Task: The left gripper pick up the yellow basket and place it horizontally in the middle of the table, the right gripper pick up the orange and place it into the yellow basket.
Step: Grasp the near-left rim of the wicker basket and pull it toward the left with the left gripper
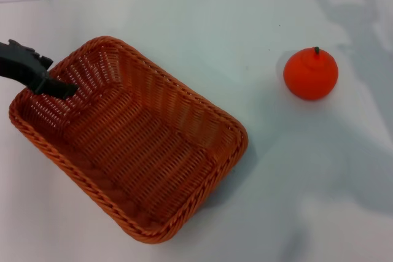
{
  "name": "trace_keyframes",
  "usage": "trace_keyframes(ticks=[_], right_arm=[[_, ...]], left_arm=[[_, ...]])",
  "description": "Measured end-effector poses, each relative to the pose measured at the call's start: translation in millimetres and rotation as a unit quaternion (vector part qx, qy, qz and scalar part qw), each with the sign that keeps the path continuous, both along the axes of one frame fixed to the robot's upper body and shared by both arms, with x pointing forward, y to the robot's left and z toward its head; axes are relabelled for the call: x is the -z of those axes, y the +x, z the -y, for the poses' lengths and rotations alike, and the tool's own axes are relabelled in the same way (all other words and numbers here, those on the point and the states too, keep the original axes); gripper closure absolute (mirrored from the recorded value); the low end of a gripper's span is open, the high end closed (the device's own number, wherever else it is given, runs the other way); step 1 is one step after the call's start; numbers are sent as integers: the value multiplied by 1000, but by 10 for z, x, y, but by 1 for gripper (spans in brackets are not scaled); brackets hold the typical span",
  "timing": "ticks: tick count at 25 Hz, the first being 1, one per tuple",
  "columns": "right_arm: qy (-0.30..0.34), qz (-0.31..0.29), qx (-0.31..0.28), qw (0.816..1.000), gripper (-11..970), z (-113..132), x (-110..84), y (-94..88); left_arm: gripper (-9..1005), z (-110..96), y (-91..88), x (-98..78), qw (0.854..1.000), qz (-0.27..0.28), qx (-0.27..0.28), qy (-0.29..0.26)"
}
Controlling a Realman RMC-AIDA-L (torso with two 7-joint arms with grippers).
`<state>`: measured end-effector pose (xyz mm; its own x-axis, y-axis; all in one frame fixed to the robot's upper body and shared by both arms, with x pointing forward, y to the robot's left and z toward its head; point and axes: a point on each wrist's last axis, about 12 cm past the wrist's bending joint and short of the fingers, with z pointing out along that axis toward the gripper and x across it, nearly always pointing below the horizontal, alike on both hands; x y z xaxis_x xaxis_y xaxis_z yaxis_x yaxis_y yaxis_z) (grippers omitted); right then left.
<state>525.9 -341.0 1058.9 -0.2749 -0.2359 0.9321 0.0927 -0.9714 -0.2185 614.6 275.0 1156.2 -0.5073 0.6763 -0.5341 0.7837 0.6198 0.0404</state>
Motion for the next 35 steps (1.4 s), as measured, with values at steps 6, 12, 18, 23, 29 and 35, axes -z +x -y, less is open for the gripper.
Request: trace_keyframes(ticks=[6, 12, 18, 23, 29, 35], right_arm=[[-2, -1, -5, 1000, 12, -13, 3, -2], [0, -1, -5, 1000, 12, -17, 6, -4], [1, -2, -6, 1000, 12, -21, 9, -5], [5, -2, -7, 1000, 12, -22, 9, -5], [5, 0, -8, 1000, 12, -15, 0, 0], [4, 0, -7, 1000, 12, -6, -8, 7]], left_arm=[[171, 24, -6, 43, 1000, -2, 5, 20], [187, 74, -31, 87, 999, -7, 16, 27], [230, 104, -42, 118, 999, -8, 18, 32], [248, 146, -43, 156, 998, -2, 21, 54], [255, 226, -57, 228, 996, -4, 32, 88], [416, 212, -56, 200, 995, 9, 34, 88]])
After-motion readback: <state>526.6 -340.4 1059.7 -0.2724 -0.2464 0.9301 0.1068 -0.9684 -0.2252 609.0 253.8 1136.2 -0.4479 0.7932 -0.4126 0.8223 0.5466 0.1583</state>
